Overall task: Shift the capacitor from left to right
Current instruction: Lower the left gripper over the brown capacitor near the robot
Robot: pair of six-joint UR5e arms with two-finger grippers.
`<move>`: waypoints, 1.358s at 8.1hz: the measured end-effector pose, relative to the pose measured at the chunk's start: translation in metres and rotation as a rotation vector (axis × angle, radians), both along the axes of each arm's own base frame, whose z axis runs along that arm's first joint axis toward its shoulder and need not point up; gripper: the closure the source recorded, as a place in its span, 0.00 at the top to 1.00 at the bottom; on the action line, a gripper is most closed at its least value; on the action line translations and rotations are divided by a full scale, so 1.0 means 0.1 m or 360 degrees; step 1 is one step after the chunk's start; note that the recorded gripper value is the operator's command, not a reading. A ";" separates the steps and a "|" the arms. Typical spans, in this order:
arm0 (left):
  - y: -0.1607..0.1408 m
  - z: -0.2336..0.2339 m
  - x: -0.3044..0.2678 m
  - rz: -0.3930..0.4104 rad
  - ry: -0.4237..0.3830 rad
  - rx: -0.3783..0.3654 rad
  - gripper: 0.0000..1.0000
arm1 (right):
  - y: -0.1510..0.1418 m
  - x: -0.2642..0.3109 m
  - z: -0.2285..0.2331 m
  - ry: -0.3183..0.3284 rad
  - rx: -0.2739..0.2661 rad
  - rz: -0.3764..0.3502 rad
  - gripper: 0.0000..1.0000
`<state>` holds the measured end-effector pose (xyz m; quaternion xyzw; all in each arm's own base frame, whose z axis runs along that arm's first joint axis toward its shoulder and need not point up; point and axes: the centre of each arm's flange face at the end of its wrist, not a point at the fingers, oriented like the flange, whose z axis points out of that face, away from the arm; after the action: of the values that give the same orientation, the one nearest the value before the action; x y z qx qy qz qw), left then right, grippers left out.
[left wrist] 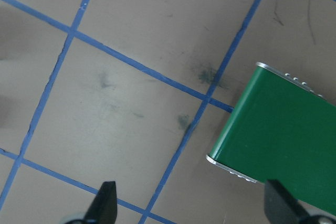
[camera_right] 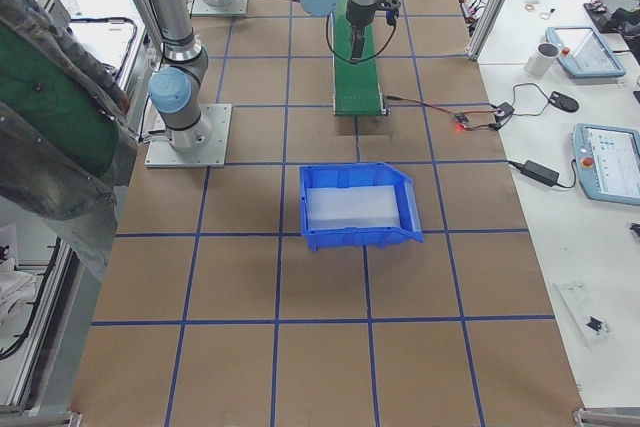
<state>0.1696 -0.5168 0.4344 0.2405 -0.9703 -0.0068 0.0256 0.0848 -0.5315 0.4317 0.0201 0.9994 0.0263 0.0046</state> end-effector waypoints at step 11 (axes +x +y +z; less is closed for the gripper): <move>0.70 -1.11 1.49 -0.0687 -0.0175 0.0251 1.00 | 0.00 -0.02 0.00 0.0021 -0.0002 0.0001 1.00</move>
<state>0.3186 -0.4464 0.3235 0.0286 -0.9956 -0.0747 -0.0480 0.0831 -0.5319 0.4317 0.0200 0.9995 0.0255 -0.0020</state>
